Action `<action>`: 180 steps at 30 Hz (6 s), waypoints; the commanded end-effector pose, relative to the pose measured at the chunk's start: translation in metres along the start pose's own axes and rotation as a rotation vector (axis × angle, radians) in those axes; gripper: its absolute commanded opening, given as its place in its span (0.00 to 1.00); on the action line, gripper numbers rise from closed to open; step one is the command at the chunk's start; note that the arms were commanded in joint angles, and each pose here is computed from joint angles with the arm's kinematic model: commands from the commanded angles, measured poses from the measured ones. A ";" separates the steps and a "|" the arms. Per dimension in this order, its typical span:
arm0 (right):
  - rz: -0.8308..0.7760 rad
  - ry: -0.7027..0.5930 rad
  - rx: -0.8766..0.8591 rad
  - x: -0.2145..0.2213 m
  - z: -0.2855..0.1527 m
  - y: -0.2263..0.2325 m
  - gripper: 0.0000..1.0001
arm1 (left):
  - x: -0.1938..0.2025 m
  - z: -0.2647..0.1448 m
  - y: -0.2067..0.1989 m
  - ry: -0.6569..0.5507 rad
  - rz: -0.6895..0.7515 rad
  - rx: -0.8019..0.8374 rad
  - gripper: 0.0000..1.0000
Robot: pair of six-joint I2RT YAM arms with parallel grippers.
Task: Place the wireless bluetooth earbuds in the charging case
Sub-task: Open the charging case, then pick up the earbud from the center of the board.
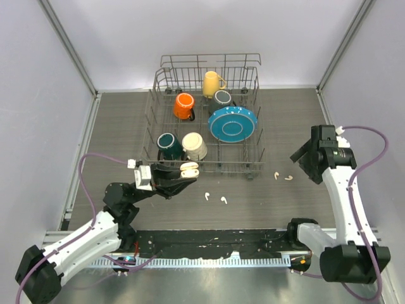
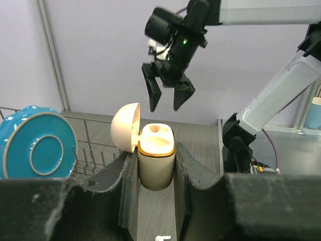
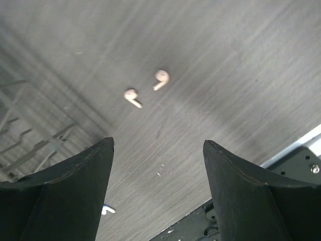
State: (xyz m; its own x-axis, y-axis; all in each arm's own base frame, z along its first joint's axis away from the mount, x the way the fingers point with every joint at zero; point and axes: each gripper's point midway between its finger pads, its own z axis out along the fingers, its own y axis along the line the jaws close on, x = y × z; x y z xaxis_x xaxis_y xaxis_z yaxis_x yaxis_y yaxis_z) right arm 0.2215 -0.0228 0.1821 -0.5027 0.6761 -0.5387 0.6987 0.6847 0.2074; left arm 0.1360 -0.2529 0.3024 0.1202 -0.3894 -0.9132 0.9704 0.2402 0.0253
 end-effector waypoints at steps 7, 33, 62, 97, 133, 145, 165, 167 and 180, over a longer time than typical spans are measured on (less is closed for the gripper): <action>0.208 0.167 0.071 0.029 0.052 0.001 0.75 | -0.008 -0.002 -0.005 -0.025 0.037 0.019 0.00; 0.227 0.317 0.194 0.047 0.138 -0.019 0.63 | -0.003 -0.002 0.000 -0.022 0.023 -0.010 0.00; 0.184 0.350 0.244 0.070 0.157 -0.038 0.34 | 0.006 0.001 0.007 0.010 0.016 -0.028 0.00; -0.197 0.337 0.246 0.066 0.155 -0.041 0.01 | 0.004 -0.007 0.003 0.035 0.030 -0.032 0.00; -0.442 0.336 0.287 0.028 0.189 -0.007 0.01 | 0.003 -0.013 -0.003 0.051 0.012 -0.028 0.00; -0.476 0.310 0.348 0.020 0.185 -0.014 0.01 | 0.005 -0.018 -0.005 0.073 0.007 -0.039 0.00; -0.479 0.307 0.350 0.019 0.184 -0.011 0.01 | 0.010 -0.008 0.002 0.104 -0.019 -0.044 0.00; -0.485 0.305 0.356 0.018 0.183 -0.012 0.01 | 0.008 -0.007 0.003 0.103 -0.009 -0.043 0.00; -0.494 0.312 0.352 0.021 0.181 -0.015 0.02 | 0.013 -0.010 -0.001 0.124 -0.005 -0.027 0.00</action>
State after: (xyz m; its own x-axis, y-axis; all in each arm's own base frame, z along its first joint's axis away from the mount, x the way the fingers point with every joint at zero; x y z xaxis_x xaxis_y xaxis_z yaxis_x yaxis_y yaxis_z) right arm 0.2880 -0.0673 0.0198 -0.8895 0.4027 -0.2158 0.4533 0.8370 -0.3066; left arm 0.1400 -0.2518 0.2760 0.0477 -0.2521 -0.9665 0.9628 0.2692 -0.0227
